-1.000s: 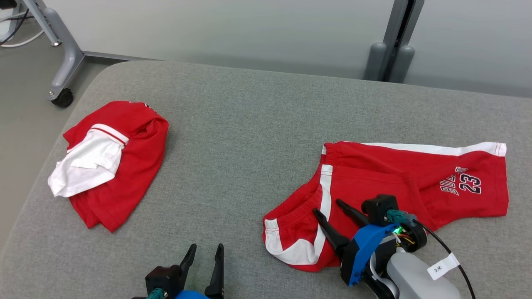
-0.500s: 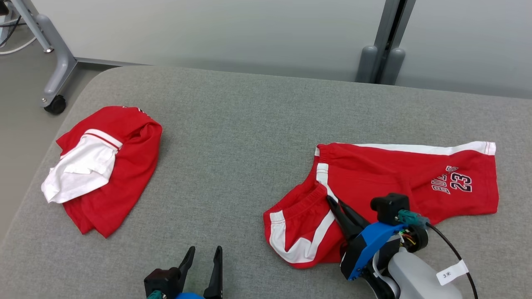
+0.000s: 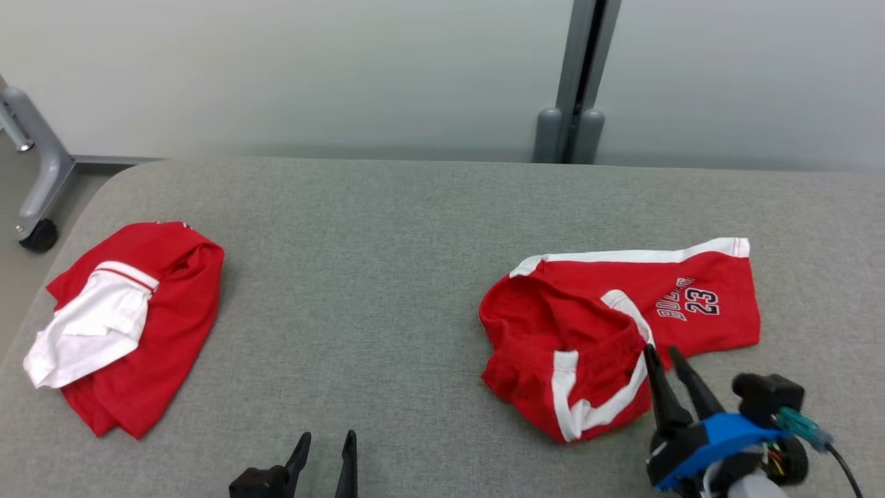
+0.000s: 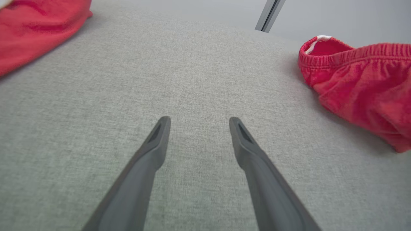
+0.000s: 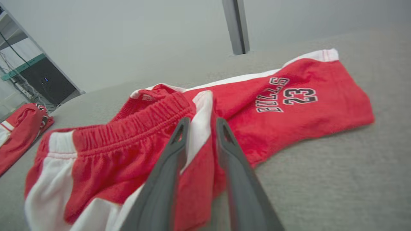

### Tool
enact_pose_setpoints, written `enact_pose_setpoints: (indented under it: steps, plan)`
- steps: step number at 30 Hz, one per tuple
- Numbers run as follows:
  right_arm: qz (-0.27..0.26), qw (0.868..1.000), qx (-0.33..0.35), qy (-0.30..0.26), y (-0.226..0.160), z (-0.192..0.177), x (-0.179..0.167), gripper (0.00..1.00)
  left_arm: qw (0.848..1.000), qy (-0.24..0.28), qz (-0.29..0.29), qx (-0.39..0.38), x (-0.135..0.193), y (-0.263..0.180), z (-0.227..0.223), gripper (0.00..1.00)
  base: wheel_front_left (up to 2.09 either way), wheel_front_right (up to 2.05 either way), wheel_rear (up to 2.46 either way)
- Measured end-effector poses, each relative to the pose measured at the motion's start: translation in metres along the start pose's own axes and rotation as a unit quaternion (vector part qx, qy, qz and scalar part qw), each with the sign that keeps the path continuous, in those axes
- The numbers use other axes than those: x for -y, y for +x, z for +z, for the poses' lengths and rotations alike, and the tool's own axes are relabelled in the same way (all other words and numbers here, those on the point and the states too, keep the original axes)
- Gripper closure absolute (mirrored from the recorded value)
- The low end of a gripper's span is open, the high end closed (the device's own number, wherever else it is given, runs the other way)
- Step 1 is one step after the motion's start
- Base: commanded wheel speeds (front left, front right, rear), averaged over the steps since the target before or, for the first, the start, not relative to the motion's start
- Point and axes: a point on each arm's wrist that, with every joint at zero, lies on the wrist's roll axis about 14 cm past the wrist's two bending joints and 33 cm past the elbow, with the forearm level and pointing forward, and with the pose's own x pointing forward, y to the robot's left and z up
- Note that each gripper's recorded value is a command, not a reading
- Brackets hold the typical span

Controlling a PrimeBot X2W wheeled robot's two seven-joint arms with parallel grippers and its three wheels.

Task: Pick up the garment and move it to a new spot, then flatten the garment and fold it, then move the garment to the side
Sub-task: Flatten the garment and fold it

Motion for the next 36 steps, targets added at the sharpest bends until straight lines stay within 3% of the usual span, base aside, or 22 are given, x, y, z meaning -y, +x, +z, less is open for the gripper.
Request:
enact_pose_setpoints:
  steps: [3,6,13,17,21,24,28,31,36]
  plan:
    - [-0.068,0.998,0.008,0.003,-0.025,-0.003,0.038,0.00,1.000,0.005,-0.014,-0.001,0.007,0.002,0.000,0.00,0.00,0.00,0.00]
    - [-0.102,0.994,0.022,-0.012,-0.041,0.004,0.059,0.00,1.000,0.008,-0.025,-0.001,0.013,0.004,0.001,0.00,0.00,0.00,0.00]
    - [-0.072,0.990,0.092,-0.081,-0.043,0.051,0.040,0.00,0.999,0.014,-0.050,0.007,0.027,0.011,0.008,0.00,0.00,0.00,0.00]
    - [-0.072,0.990,0.083,-0.089,-0.050,0.045,0.040,0.00,0.992,0.043,-0.104,0.054,0.057,0.023,0.041,0.00,0.00,0.00,0.00]
    - [-0.081,0.990,0.073,-0.094,-0.057,0.037,0.046,0.00,0.971,0.071,-0.204,0.106,0.119,0.030,0.078,0.00,0.00,0.00,0.00]
    - [-0.091,0.989,0.063,-0.095,-0.063,0.031,0.052,0.00,0.950,0.099,-0.284,0.081,0.166,0.027,0.065,0.00,0.00,0.00,0.00]
    - [-0.102,0.989,0.055,-0.093,-0.070,0.026,0.058,0.00,0.911,0.146,-0.383,0.045,0.223,0.022,0.057,0.00,0.00,0.00,0.00]
    - [-0.109,0.988,0.054,-0.093,-0.074,0.025,0.062,0.00,0.896,0.186,-0.403,0.008,0.228,0.029,0.049,0.00,0.00,0.00,0.00]
    - [-0.114,0.988,0.049,-0.092,-0.076,0.022,0.065,0.00,0.884,0.231,-0.400,-0.069,0.220,0.042,0.029,0.00,0.00,0.00,0.00]
